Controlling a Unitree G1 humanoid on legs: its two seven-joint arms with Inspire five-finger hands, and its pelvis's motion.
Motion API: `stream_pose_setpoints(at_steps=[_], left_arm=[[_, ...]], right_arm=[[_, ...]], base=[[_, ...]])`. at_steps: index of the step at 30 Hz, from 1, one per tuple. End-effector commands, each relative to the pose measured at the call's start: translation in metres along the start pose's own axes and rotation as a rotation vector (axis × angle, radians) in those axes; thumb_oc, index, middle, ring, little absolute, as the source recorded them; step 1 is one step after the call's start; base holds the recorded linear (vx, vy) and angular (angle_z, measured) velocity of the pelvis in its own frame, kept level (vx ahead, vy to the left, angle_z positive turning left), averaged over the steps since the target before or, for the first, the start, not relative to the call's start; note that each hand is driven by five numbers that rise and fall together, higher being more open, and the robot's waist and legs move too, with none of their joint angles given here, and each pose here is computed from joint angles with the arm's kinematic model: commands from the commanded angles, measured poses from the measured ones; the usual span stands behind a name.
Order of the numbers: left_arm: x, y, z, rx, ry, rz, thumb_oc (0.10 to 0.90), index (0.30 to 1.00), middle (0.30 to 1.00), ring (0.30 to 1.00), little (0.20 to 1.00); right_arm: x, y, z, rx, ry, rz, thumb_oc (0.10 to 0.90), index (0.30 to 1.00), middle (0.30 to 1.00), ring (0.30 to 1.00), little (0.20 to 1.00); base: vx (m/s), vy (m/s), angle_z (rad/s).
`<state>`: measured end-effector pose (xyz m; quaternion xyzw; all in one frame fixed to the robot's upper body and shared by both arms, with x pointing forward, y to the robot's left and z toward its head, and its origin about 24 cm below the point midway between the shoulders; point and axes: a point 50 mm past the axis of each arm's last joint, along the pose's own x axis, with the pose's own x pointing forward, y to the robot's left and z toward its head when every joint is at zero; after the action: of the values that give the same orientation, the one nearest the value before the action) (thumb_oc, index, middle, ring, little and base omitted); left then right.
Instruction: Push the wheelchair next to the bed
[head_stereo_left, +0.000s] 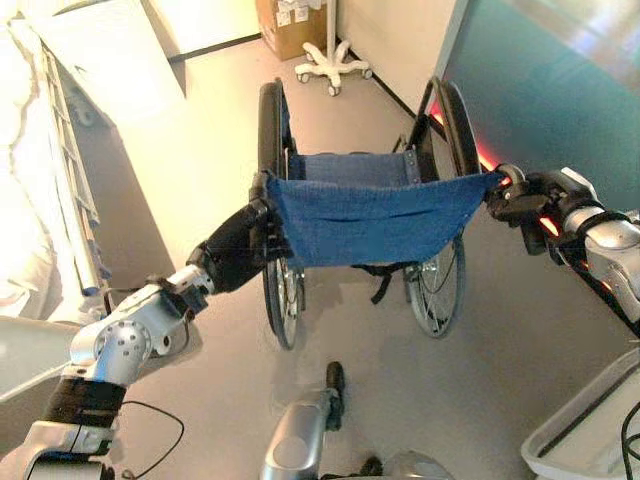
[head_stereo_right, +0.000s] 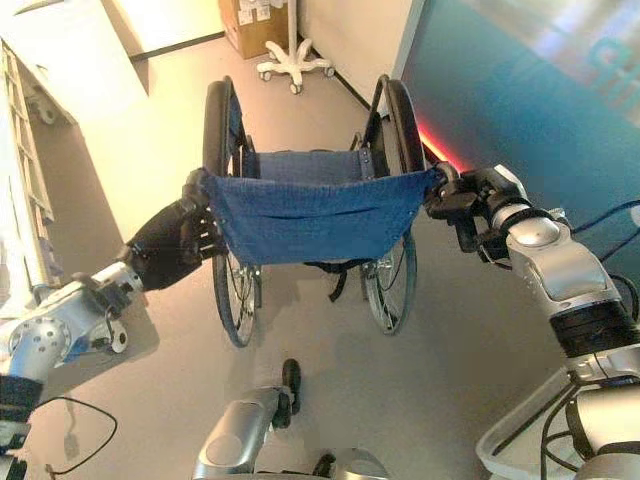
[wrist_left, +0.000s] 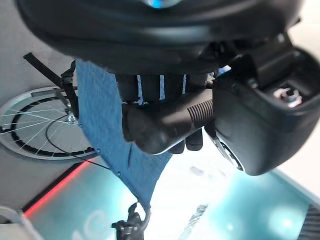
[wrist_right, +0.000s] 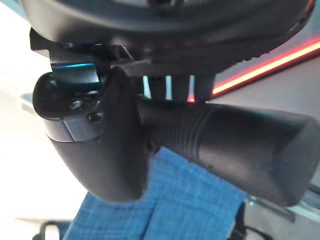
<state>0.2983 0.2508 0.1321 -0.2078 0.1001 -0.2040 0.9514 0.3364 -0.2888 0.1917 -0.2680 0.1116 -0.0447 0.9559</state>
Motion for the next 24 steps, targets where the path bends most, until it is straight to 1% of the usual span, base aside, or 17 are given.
stream_pose_setpoints(at_steps=[1,7,11,12,16,19,24], left_arm=[[-0.033,-0.021,0.104,0.169,-0.440,-0.112,0.400,0.300,0.300,0.300,0.300],[-0.036,-0.022,0.112,0.166,-0.451,-0.114,0.400,0.300,0.300,0.300,0.300],[-0.026,-0.023,0.106,0.151,-0.468,-0.129,0.400,0.300,0.300,0.300,0.300],[-0.022,-0.028,0.105,0.157,-0.476,-0.138,0.400,0.300,0.300,0.300,0.300],[-0.018,-0.038,0.116,0.180,-0.495,-0.134,0.400,0.300,0.300,0.300,0.300],[-0.018,-0.039,0.120,0.190,-0.492,-0.128,0.400,0.300,0.300,0.300,0.300],[-0.032,-0.036,0.104,0.201,-0.473,-0.130,0.400,0.300,0.300,0.300,0.300]], right_arm=[[-0.009,0.024,0.084,-0.014,-0.440,0.120,0.400,0.300,0.300,0.300,0.300],[-0.009,0.024,0.083,-0.045,-0.448,0.132,0.400,0.300,0.300,0.300,0.300],[-0.008,0.016,0.086,-0.069,-0.463,0.109,0.400,0.300,0.300,0.300,0.300],[-0.008,0.017,0.088,-0.072,-0.472,0.094,0.400,0.300,0.300,0.300,0.300],[-0.011,0.024,0.097,-0.053,-0.490,0.092,0.400,0.300,0.300,0.300,0.300],[-0.015,0.023,0.103,-0.045,-0.493,0.104,0.400,0.300,0.300,0.300,0.300],[-0.018,0.020,0.107,-0.055,-0.482,0.125,0.400,0.300,0.300,0.300,0.300]], base=[[0.23,0.012,0.35],[0.23,-0.028,-0.14],[0.20,-0.111,0.45],[0.22,-0.209,0.86],[0.31,-0.378,0.96],[0.30,-0.348,0.74],[0.31,-0.328,0.72]])
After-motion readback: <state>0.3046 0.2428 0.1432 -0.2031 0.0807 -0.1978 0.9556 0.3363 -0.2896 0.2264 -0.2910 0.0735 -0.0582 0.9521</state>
